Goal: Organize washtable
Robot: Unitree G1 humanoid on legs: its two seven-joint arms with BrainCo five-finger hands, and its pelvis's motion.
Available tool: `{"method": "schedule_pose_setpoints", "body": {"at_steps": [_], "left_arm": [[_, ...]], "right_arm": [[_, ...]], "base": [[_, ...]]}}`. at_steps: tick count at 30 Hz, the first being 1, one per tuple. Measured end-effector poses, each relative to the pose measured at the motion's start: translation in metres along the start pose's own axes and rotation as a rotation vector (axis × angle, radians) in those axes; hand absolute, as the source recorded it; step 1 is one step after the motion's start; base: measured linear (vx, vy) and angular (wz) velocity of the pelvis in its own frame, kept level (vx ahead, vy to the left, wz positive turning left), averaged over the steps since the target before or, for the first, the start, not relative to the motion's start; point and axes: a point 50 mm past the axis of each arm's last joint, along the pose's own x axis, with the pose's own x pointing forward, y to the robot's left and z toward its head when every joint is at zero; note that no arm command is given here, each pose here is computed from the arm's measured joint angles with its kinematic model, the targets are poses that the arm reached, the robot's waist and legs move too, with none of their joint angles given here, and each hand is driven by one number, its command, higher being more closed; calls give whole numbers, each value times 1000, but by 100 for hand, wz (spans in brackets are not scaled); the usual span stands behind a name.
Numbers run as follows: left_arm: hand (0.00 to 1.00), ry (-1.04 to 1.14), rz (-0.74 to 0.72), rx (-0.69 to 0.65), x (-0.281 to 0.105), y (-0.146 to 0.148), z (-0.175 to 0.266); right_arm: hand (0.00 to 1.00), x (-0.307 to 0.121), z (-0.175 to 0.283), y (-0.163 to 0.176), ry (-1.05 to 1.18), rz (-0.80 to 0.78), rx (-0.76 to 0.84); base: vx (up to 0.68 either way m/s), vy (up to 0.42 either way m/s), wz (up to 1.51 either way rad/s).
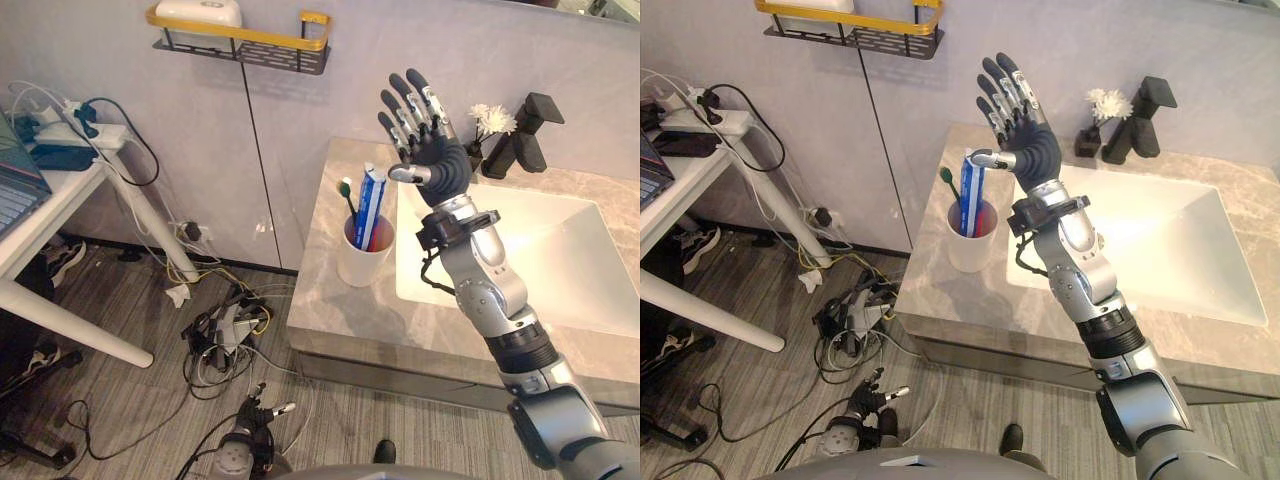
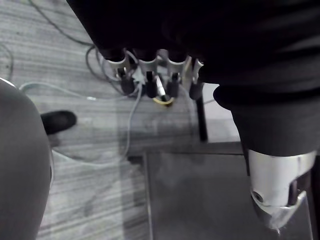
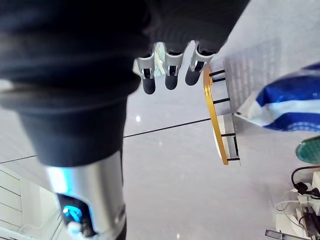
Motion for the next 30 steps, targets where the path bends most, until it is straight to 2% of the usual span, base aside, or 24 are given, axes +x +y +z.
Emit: {"method": "schedule_pose_setpoints", "body": {"at_steps": [7,11,17,24,26,30], "left_arm": [[0,3,3,13,-1,0,-1],[0,2,2,19,0,0,-1],[0,11,-1,45,0,1,-4],[0,51,-7,66,1,1,-11],[0,69,7,53,0,4,-15],[0,99,58,-2,-1,12,-21]], "right_arm": [[0,4,30,4,-148,15,-14],[0,5,40,-2,-190,-11,-28],[0,-3,81,-17,-358,-76,-107],[0,-54,132,-49,-543,-259,-273],[0,-86,147,-66,-594,-394,-365],[0,-144,171,-74,-666,-584,-515]], "base": [[-8,1,-3],[-18,3,-3],[-3,1,-2],[-10,4,-9],[4,5,-14],[-16,7,-15]]}}
